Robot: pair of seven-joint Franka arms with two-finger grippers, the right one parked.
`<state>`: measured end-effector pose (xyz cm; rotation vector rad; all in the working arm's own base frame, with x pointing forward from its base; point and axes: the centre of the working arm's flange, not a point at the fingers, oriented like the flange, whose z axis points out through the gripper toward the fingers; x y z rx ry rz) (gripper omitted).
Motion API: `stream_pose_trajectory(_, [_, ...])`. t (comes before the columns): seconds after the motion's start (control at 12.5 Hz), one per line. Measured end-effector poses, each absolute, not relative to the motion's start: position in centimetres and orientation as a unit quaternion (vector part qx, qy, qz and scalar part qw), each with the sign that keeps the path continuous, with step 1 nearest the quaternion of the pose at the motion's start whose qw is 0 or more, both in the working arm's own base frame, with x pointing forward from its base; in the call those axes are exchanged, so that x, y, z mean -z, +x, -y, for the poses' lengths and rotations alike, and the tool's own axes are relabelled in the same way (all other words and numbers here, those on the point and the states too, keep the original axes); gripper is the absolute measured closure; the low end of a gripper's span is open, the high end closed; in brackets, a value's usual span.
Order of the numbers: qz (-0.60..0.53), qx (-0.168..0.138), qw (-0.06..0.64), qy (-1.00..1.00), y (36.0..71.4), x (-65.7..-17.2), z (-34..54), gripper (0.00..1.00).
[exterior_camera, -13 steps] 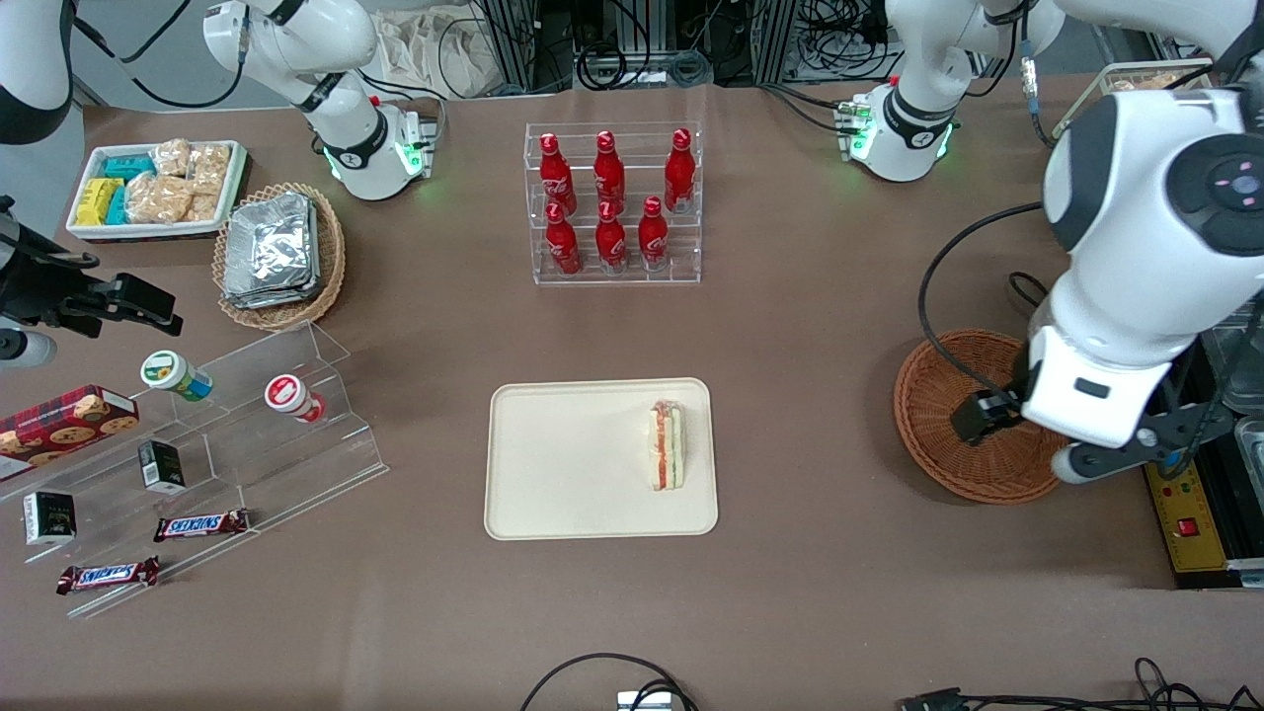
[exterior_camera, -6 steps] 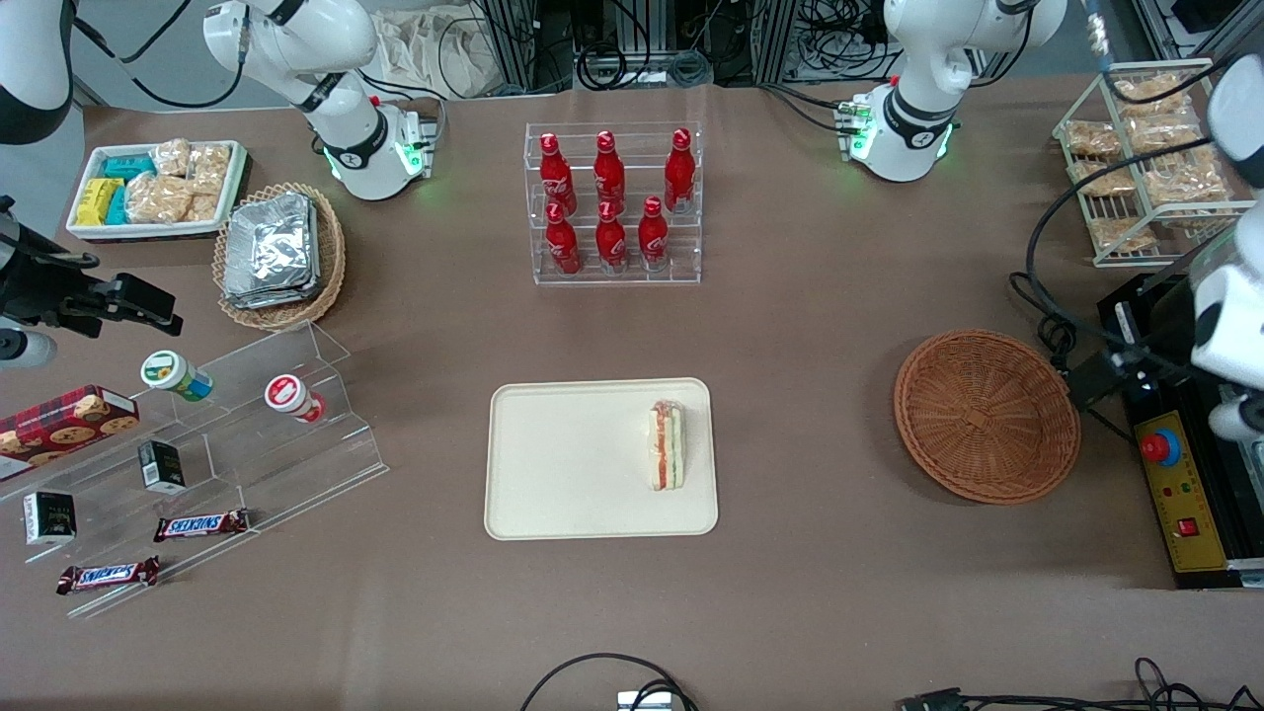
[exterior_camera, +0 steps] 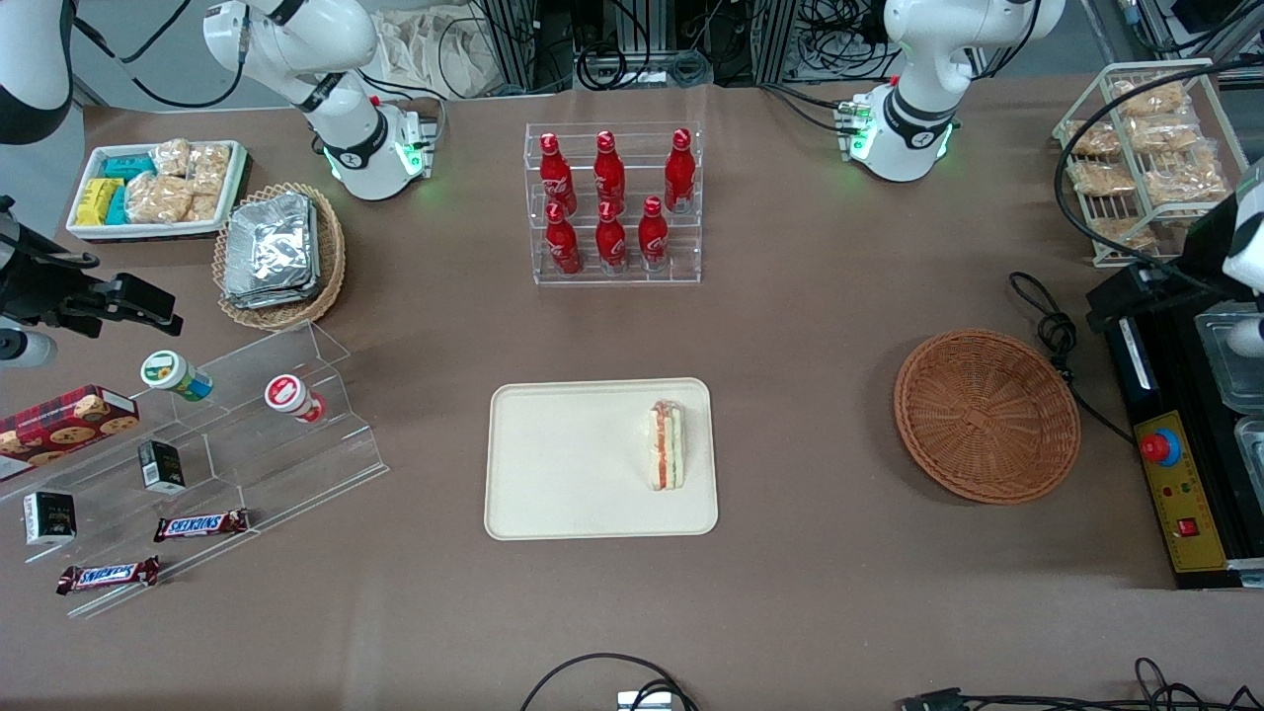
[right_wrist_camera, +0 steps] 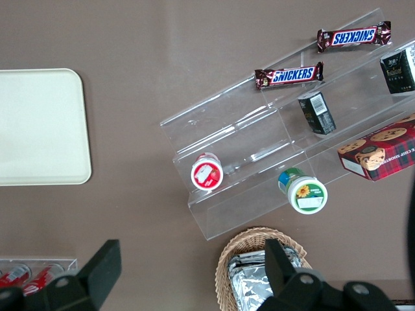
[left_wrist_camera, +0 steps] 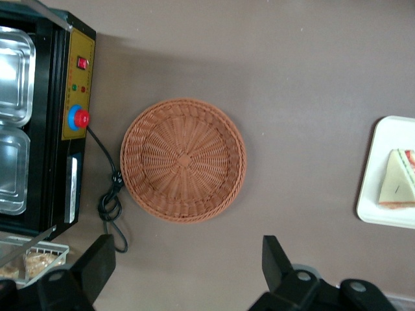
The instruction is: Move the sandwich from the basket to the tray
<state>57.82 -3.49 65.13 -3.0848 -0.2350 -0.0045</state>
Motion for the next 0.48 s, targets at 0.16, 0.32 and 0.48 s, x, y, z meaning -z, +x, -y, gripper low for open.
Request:
stream_pose_trajectory(0.16, [0.078,-0.008,0.019,-0.997,57.1,-64.7,3.1,0.0])
stream_pose_trajectory(0.32, [0.071,-0.017,0.011,-0.997,56.6,-64.1,2.5,0.0])
stream_pose_trajectory(0.48, [0.068,-0.021,0.005,-0.997,56.1,-64.0,1.6,0.0])
